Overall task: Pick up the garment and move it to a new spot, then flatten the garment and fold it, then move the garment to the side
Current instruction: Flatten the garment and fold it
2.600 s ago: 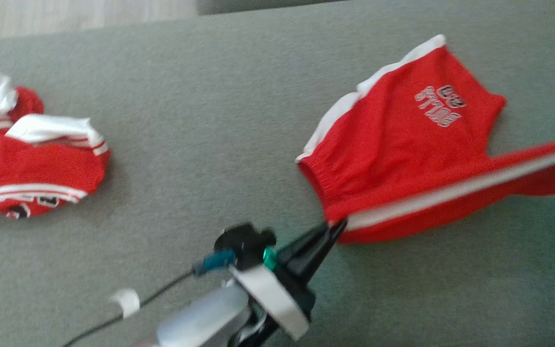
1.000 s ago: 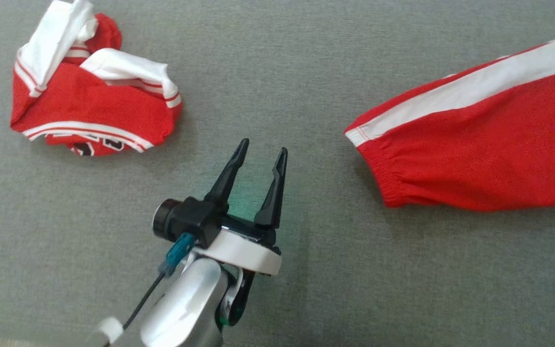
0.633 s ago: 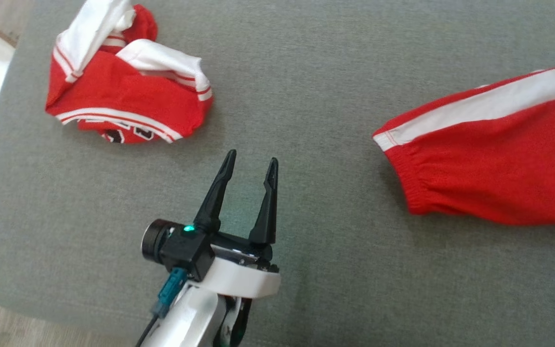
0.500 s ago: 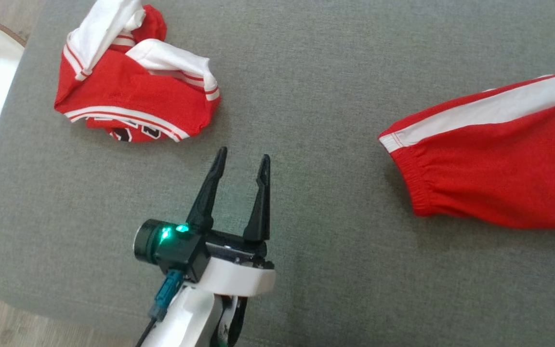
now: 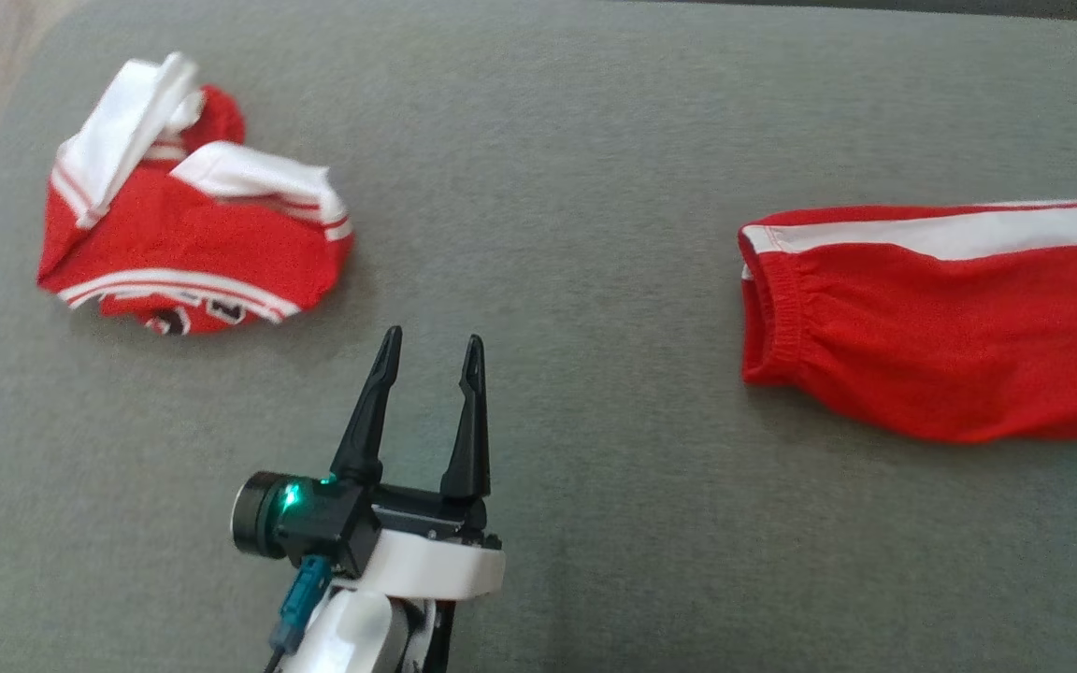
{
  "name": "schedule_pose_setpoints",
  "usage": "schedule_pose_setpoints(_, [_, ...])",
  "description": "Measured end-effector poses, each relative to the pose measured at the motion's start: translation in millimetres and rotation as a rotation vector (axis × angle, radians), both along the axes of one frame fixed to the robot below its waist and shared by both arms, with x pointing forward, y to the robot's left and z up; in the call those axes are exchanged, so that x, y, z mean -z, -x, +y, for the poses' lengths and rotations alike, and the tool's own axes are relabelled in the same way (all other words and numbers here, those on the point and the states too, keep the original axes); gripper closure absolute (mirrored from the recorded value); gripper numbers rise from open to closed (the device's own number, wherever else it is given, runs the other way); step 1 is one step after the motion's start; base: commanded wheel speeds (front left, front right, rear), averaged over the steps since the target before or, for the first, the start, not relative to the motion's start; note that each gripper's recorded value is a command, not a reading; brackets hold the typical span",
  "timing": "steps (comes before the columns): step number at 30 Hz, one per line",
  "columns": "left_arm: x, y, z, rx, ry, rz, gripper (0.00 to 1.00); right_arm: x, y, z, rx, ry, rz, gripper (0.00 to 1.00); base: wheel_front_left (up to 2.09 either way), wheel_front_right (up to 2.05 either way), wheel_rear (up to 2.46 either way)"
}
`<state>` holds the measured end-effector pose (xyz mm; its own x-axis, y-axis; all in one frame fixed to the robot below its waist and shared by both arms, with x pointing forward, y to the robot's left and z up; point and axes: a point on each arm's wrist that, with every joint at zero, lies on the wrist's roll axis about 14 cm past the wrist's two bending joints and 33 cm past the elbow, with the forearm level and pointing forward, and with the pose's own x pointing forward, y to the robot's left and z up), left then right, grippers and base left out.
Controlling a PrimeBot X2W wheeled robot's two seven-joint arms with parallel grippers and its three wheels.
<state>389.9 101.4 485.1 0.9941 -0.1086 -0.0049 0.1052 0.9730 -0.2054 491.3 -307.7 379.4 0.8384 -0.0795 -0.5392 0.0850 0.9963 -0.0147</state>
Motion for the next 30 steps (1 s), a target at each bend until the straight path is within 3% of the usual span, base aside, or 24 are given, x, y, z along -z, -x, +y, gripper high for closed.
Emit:
schedule_pose_setpoints(7, [-10.1, -0.6, -21.1, 0.065, 0.01, -0.032, 0.0, -32.4, 19.2, -31.6, 0.023, 0.09, -0.102, 1.0, 0.0, 0.0, 0.0])
schedule_pose_setpoints(12, [-13.8, 7.0, -27.3, 0.087, 0.012, -0.041, 0.0, -71.9, 7.2, -19.3, -0.038, 0.124, -0.239, 1.0, 0.0, 0.0, 0.0])
schedule_pose_setpoints(21, [-15.5, 27.3, -27.9, 0.097, 0.012, -0.043, 0.0, -137.3, -12.8, 97.4, -0.287, 0.047, -0.507, 1.0, 0.0, 0.0, 0.0])
schedule_pose_setpoints(29, [-10.8, 43.5, -12.7, 0.049, 0.024, -0.024, 0.0, -94.9, 29.1, 219.4, -0.458, -0.11, -0.461, 1.0, 0.0, 0.0, 0.0])
schedule_pose_setpoints(30, [-10.8, 43.5, -12.7, 0.049, 0.024, -0.024, 0.0, -94.9, 29.1, 219.4, -0.458, -0.11, -0.461, 1.0, 0.0, 0.0, 0.0])
